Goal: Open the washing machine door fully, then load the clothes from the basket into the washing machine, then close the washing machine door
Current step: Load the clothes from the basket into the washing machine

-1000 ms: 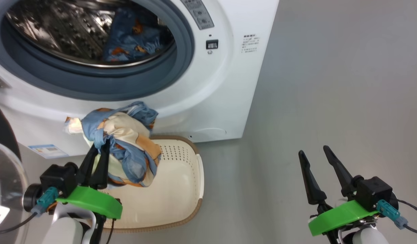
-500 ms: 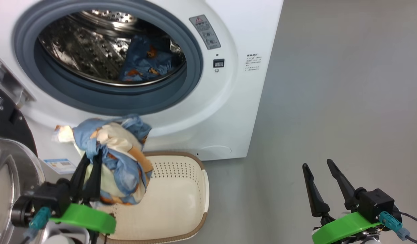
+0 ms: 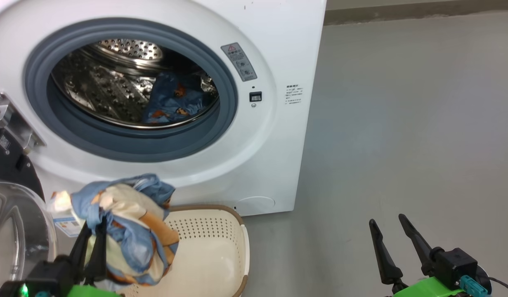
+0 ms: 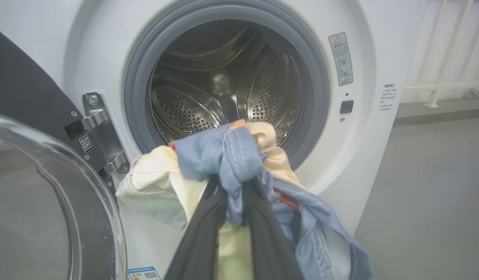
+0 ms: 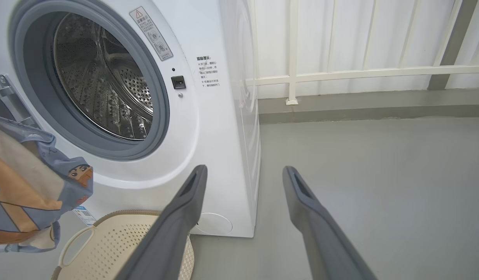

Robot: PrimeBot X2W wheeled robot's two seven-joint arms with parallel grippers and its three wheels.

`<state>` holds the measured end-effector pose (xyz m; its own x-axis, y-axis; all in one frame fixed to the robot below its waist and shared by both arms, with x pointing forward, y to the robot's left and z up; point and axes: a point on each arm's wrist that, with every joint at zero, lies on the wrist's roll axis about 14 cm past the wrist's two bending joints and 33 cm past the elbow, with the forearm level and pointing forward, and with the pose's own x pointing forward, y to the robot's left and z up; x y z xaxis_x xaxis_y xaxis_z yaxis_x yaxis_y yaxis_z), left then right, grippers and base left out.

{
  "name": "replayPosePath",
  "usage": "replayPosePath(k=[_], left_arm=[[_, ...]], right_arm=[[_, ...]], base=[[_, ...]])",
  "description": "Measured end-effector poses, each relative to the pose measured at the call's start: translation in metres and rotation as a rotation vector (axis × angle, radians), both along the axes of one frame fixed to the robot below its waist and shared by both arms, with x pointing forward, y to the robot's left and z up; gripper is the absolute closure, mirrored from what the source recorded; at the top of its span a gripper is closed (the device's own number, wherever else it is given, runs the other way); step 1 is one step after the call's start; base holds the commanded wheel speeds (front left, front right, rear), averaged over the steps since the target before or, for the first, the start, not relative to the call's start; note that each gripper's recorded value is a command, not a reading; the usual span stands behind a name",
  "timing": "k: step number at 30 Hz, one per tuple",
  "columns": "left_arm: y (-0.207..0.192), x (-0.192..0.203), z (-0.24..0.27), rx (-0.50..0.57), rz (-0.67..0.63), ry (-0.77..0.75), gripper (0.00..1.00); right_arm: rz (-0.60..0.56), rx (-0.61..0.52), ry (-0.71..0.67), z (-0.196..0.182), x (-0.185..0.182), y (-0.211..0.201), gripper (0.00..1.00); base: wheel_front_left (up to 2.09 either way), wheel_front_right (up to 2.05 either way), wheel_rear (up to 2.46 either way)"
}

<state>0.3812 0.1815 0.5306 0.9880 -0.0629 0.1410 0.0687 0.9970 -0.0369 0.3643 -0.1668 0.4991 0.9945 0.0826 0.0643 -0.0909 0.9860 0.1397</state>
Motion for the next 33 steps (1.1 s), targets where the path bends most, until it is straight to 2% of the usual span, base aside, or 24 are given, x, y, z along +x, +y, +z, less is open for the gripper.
replayPosePath(k=[12,33], left_arm=[[0.008,-0.026,-0.016,0.009,0.056,0.045,1.00],[0.017,-0.030,-0.023,-0.001,0.093,0.066,1.00]], right_arm=[[-0.018,-0.036,-0.045,0.014,-0.008,-0.007,0.00],[-0.015,-0.040,-0.037,0.011,-0.004,-0.006,0.00]], base=[[0.00,0.00,0.00],[0.00,0.00,0.00]])
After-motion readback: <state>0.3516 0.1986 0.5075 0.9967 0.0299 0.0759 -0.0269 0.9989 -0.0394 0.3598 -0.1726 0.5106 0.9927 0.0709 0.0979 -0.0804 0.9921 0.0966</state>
